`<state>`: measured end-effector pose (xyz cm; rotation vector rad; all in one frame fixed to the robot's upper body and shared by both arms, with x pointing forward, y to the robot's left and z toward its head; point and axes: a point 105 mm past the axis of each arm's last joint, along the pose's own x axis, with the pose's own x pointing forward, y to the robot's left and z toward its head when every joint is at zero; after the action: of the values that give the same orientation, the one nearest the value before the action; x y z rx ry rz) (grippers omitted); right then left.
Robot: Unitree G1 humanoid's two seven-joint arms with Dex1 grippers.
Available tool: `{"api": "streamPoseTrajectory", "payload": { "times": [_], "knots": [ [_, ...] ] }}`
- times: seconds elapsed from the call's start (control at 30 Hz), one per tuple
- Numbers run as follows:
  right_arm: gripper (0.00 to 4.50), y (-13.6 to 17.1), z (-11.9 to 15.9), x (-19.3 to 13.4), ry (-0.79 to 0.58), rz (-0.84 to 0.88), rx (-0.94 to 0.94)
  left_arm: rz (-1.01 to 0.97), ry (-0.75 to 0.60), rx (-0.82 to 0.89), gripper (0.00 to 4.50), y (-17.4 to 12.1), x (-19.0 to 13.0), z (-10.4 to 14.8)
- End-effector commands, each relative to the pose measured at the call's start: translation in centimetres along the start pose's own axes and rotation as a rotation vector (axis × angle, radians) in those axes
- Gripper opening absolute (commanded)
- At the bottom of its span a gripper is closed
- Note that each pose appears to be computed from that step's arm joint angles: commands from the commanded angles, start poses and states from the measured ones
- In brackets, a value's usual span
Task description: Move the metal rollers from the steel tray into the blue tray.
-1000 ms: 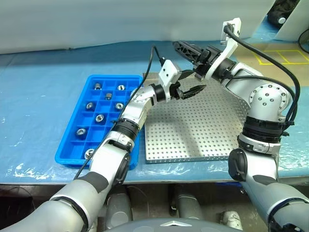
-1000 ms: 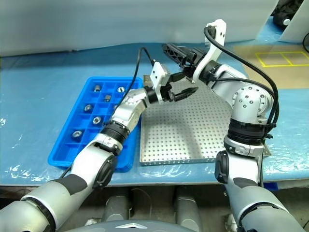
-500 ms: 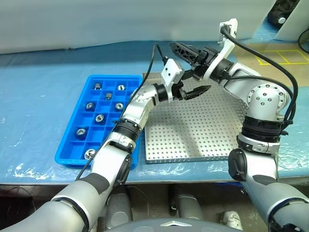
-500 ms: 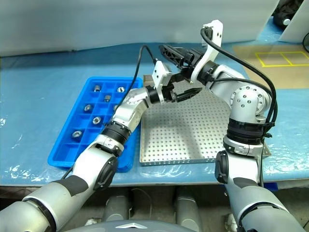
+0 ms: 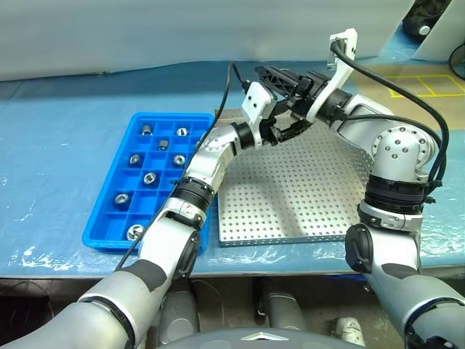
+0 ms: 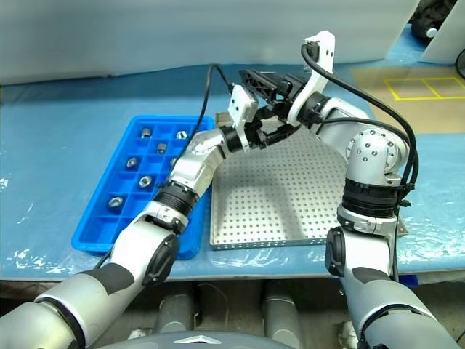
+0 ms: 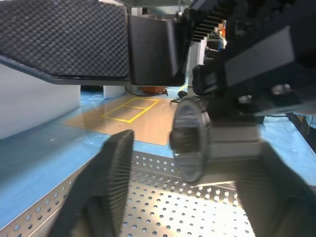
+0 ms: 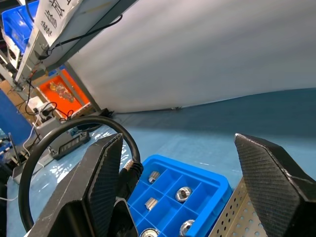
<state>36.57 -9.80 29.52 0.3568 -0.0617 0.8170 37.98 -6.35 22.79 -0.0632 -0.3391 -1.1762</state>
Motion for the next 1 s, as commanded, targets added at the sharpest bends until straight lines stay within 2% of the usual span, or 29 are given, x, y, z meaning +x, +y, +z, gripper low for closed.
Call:
{"api": "streamPoseTrajectory", "payload": {
  "times": [0.03, 0.27, 0.53, 0.63, 1.0],
  "knots": [
    [3.71, 0.8, 0.8, -0.1, -0.021, 0.025, -0.04, 0.003, -0.064, 0.024, 1.76, 0.0, 0.9, 2.3],
    [3.71, 0.6, 0.7, 0.0, -0.021, 0.021, -0.039, -0.03, -0.057, 0.006, 1.76, -0.7, 0.9, 1.9],
    [3.71, 0.7, 0.7, 0.2, -0.024, 0.023, -0.039, -0.029, -0.056, 0.017, 1.76, -0.2, 0.4, 2.1],
    [3.71, 0.6, 0.7, 0.2, -0.024, 0.025, -0.04, -0.041, -0.053, 0.01, 1.26, -0.2, 0.1, 2.1],
    [3.71, 0.8, 0.7, 0.5, -0.025, 0.034, -0.032, -0.018, -0.002, 0.017, 1.24, 0.5, -0.9, 1.3]
  ]
}}
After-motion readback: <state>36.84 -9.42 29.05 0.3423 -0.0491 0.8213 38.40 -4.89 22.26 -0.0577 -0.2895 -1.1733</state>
